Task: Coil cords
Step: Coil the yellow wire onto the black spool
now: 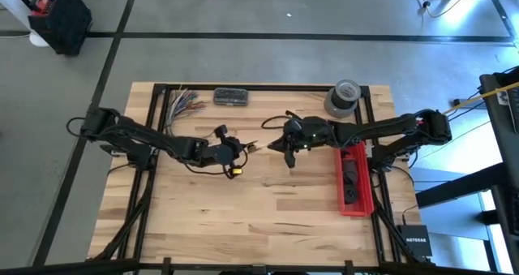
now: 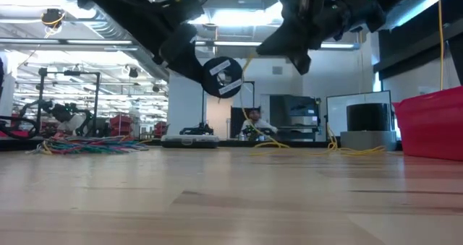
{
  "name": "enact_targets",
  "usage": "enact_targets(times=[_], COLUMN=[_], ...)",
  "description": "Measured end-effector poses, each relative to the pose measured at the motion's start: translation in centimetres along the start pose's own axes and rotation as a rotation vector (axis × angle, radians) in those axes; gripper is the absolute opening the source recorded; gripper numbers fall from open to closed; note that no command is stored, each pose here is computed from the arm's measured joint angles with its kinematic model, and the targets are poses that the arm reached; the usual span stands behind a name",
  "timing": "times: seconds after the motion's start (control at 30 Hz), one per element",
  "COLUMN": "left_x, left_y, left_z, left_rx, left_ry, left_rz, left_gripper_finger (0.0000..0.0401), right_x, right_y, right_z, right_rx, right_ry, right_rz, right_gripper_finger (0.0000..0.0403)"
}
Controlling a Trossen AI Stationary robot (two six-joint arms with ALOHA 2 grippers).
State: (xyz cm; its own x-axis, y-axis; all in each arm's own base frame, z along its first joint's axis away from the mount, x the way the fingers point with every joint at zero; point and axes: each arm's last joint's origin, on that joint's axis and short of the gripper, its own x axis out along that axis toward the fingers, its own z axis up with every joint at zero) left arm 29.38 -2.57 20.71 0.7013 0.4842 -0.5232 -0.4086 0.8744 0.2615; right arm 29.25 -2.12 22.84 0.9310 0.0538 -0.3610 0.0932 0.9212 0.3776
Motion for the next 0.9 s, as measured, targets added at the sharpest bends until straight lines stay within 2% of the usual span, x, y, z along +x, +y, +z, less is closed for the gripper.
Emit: enact_targets(times=[0.3,0.43,0.57,0.8,0.9], left_x=[2.2,2.6,2.8,3.1,3.1], left_y=[-0.1,-0.1,0.2,0.6,0.6], left_z=[-0.2,-0.1,-0.1,0.0,0.0], left_rx=[0.006,-0.025,-0.073,-0.187,-0.196], left_ry=[-0.017,-0.037,-0.042,-0.044,-0.048], left_rz=[0.026,0.032,0.038,0.049,0.045], left_gripper_finger=[0.0,0.0,0.0,0.0,0.0], right_x=[1.1,2.4,3.3,5.5,6.2], right_y=[-0.1,-0.5,0.0,1.2,1.2], right_z=[0.0,-0.7,-0.8,-0.9,-1.2], right_rx=[0.047,0.073,0.066,0.04,0.014], right_ry=[-0.048,-0.039,-0.091,-0.084,-0.076], right_rz=[0.032,0.056,0.12,0.113,0.072], right_gripper_finger=[0.0011,0.0011,0.0011,0.0011,0.0011])
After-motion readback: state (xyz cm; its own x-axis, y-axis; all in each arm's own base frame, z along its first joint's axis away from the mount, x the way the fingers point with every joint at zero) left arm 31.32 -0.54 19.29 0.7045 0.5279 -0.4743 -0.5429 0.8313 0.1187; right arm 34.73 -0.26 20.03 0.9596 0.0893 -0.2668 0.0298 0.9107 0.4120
